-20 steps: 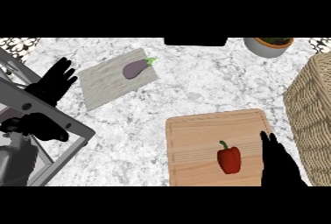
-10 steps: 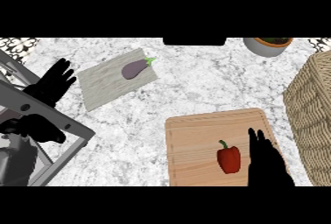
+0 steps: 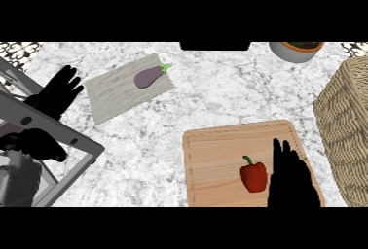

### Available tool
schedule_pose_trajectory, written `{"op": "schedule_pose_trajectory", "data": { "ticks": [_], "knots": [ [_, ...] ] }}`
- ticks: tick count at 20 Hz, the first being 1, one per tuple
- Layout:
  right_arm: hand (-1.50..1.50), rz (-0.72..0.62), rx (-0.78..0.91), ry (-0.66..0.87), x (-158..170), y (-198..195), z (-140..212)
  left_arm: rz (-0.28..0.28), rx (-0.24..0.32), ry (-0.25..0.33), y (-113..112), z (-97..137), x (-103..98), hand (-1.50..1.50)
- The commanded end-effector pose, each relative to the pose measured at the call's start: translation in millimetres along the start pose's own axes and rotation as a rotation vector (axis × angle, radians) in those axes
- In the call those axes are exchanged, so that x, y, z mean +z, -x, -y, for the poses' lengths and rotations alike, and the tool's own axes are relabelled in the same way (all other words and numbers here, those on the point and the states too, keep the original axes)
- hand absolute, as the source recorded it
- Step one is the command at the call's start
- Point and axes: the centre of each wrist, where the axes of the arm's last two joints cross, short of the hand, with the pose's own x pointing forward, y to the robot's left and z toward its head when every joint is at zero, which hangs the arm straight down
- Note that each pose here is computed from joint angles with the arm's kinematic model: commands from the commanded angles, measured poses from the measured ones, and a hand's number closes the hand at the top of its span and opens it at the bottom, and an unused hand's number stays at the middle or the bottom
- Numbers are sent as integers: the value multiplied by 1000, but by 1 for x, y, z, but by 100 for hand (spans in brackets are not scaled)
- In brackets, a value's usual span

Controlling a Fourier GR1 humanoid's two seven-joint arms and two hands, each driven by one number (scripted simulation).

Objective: Pick the bell pepper from the cutting board and place it in the basket

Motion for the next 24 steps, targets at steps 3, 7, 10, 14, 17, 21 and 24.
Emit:
{"op": "schedule_pose_trajectory", "data": {
  "ticks": [3,7,10,14,17,21,24],
  "knots": [
    [-150,-103,1,9,-8,-5,-6,151,46,-197,27,28,19,0],
    [-150,-117,5,-12,-13,-6,-15,155,36,-217,18,27,25,0],
    [-150,-122,18,-21,-25,-4,-21,159,15,-199,33,42,23,0],
    [-150,-141,29,-46,-30,-11,-29,145,33,-204,43,22,32,0],
    [-150,-134,34,-58,-25,-13,-46,171,31,-198,34,42,15,0],
    [-150,-138,18,-82,-28,-5,-45,168,31,-228,33,47,12,0],
    [-150,-124,17,-94,-37,4,-54,165,25,-219,41,52,15,0]
  ]
}}
